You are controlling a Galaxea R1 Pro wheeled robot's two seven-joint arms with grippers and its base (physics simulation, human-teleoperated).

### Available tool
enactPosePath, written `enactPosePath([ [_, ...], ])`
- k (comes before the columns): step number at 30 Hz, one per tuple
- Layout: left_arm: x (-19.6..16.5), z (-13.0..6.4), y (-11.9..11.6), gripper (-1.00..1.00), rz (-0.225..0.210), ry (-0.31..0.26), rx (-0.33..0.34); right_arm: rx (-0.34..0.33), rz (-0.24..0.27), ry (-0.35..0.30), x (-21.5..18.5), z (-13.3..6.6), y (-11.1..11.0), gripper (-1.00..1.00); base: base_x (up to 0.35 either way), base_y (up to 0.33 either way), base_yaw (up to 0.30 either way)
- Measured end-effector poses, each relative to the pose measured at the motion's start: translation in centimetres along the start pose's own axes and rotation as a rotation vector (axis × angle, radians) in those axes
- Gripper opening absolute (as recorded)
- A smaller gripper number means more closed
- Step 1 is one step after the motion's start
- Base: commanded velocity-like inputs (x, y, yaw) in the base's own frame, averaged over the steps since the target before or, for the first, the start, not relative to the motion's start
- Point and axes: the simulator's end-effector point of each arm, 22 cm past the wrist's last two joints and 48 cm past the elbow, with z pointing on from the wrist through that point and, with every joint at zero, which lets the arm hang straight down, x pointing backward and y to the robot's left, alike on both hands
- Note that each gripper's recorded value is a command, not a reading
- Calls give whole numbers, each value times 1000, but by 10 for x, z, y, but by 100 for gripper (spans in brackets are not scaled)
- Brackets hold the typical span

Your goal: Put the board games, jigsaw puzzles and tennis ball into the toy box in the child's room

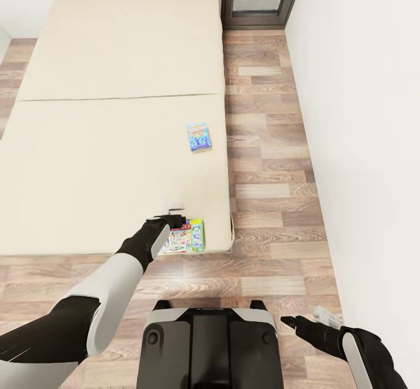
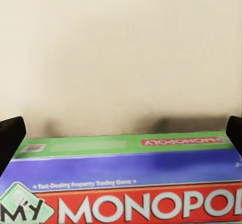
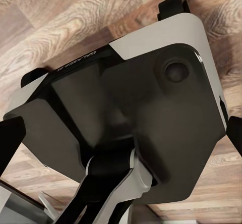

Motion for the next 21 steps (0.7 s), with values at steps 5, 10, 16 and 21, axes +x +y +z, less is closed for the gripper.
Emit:
enactPosePath([
  [5, 0, 0, 0, 100, 0, 0, 0, -1, 0, 0, 0, 0, 0, 100, -25, 0, 0],
  [10, 0, 0, 0, 100, 0, 0, 0, -1, 0, 0, 0, 0, 0, 100, -5, 0, 0],
  [16, 0, 0, 0, 100, 0, 0, 0, -1, 0, 0, 0, 0, 0, 100, 0, 0, 0],
  [21, 0, 0, 0, 100, 0, 0, 0, -1, 0, 0, 0, 0, 0, 100, 0, 0, 0],
])
